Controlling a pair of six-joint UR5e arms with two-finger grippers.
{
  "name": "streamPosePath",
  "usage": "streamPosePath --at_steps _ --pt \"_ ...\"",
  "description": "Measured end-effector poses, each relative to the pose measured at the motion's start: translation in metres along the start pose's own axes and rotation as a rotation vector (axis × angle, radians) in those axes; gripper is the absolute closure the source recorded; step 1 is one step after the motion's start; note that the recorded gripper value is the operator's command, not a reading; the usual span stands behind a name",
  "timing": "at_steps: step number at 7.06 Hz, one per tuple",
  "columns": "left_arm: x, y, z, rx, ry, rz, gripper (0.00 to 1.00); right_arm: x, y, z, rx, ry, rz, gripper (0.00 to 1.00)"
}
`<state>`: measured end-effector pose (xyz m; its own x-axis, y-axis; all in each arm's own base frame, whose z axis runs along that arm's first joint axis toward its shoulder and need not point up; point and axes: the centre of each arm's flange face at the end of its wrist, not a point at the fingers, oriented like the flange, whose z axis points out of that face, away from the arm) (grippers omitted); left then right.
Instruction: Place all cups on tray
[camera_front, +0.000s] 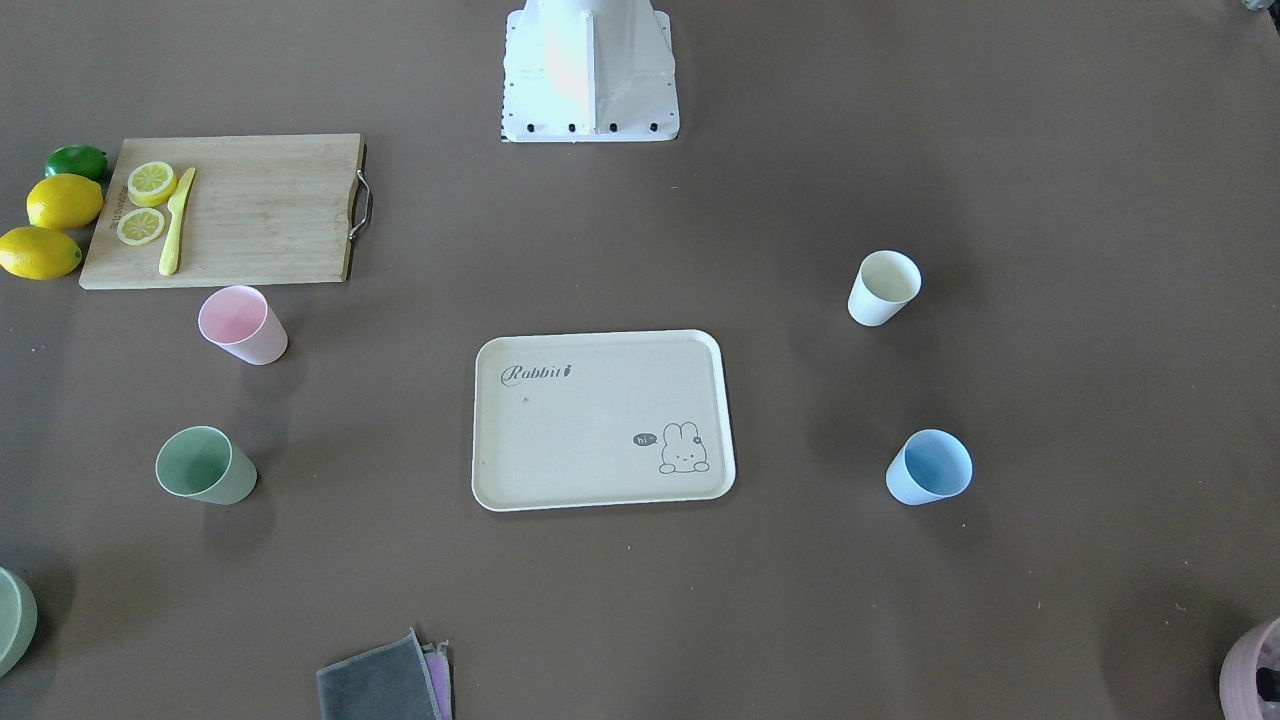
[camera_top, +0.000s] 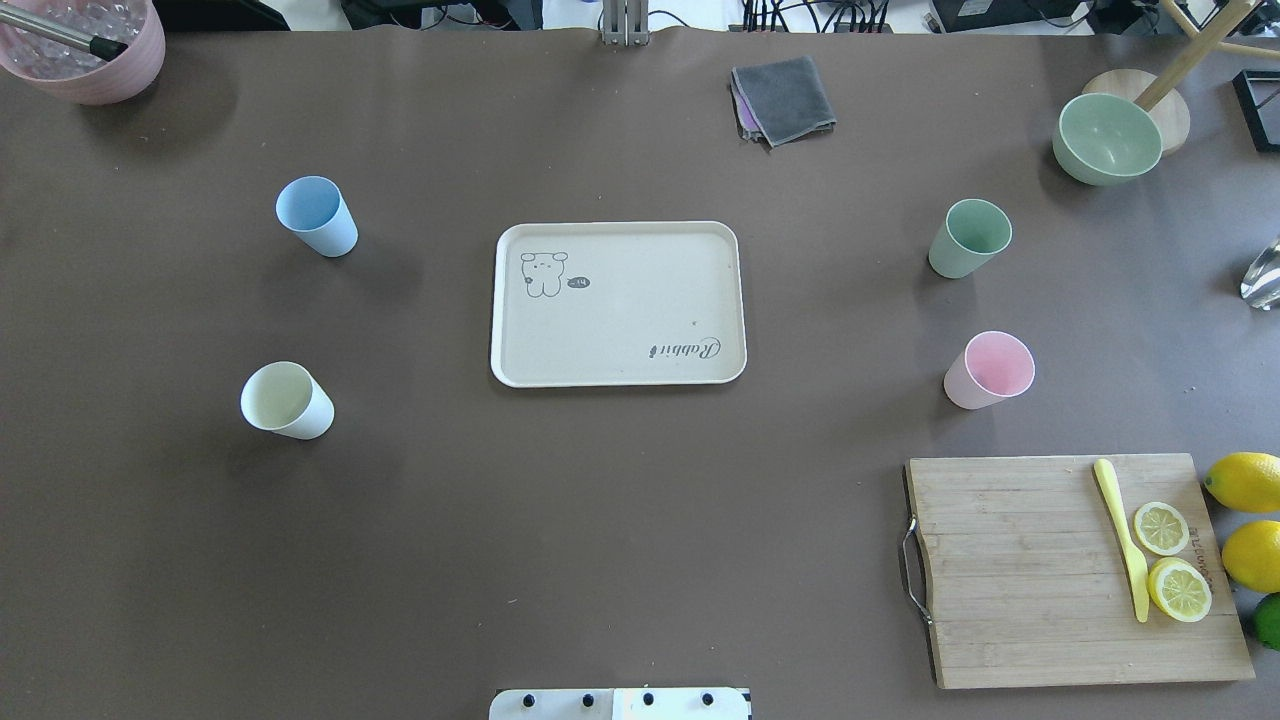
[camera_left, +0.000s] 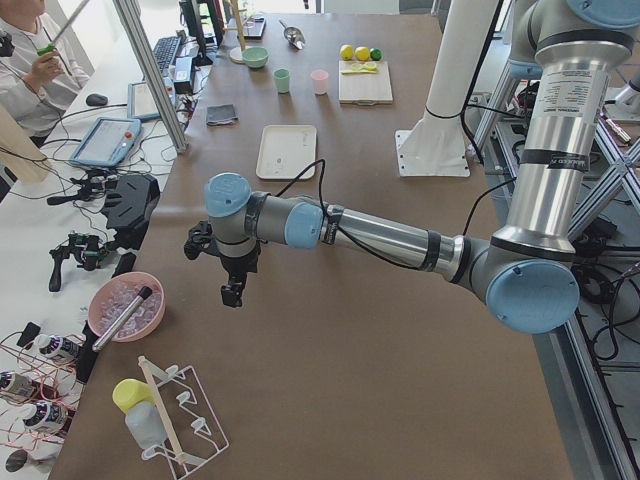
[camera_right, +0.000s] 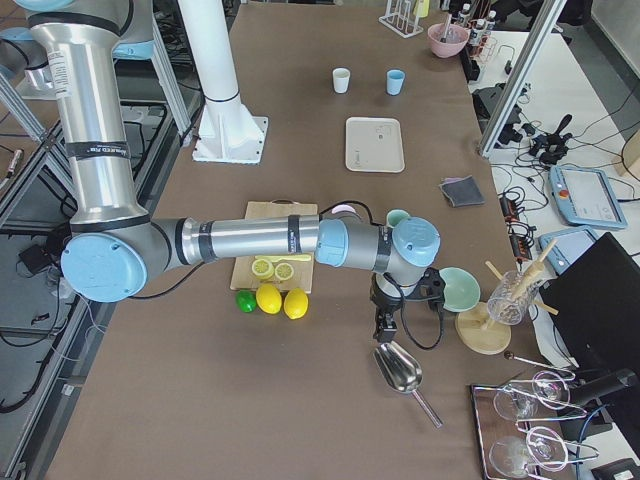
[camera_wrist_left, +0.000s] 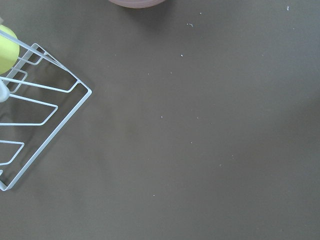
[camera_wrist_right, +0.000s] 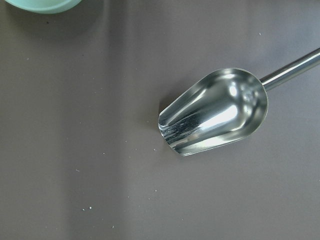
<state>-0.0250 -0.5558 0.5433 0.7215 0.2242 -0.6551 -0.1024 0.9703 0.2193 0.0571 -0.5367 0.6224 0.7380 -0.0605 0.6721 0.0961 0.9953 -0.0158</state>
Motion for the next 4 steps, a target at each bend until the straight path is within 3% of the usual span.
streamPosePath --at_steps 4 --pt "-0.013 0.017 0.008 -0.020 0.000 -0.033 0.02 -0.006 -0.004 -0.005 0.010 0.002 -0.008 0.00"
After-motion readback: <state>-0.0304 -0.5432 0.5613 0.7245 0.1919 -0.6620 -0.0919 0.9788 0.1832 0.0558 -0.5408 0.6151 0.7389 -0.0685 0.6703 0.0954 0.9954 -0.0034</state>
